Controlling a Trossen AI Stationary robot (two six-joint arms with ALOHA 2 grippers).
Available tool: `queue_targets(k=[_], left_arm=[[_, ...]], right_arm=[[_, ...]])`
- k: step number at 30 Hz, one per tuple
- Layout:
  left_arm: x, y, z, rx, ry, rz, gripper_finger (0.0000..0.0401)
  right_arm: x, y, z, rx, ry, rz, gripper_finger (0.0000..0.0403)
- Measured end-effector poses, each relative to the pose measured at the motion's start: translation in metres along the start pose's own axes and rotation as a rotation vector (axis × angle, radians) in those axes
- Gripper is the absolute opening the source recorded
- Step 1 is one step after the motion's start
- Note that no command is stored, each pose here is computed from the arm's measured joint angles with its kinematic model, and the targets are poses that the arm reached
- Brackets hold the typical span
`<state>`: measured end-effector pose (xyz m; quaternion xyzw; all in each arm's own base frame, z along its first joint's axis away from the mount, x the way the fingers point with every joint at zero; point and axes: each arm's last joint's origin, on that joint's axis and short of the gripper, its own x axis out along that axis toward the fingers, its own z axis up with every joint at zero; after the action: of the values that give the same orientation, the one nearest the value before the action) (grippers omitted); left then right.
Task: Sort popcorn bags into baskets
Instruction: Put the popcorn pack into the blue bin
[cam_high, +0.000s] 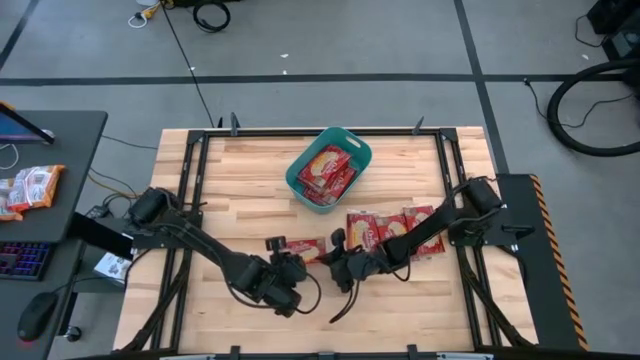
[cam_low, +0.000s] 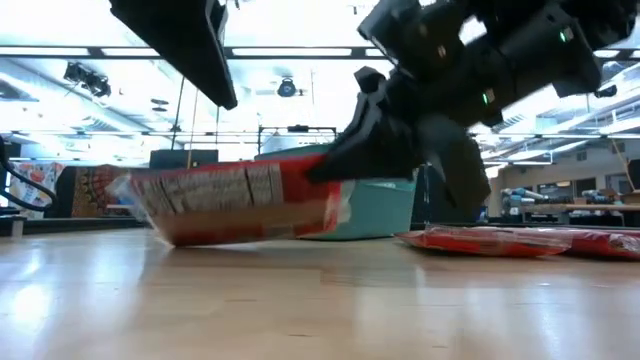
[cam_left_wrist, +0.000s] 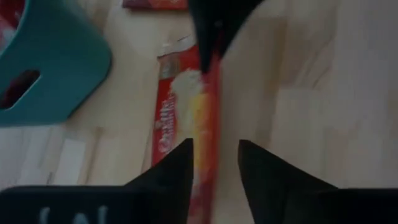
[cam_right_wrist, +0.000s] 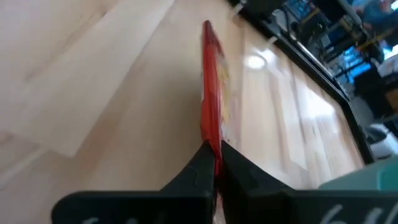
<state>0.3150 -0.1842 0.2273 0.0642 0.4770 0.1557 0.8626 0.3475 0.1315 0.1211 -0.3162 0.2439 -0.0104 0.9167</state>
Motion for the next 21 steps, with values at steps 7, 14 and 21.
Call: queue_targets(k=[7,14,21], left_arm=[[0.013,-0.001,0.0,0.002,0.023,0.02,0.0184],[0.018,0.006,0.001,-0.005,0.059,0.035,0.0187],[0.022,0.009,0.0,0.002,0.117,0.008,0.01]], right_arm=[[-0.015,-0.024,0.015,0.24,-0.043,0.021,0.0008],[-0.026,-0.042,0.025,0.416,-0.096,0.118,0.0008],[-0.035,-0.053,0.032,0.485,-0.125,0.134,0.0008]])
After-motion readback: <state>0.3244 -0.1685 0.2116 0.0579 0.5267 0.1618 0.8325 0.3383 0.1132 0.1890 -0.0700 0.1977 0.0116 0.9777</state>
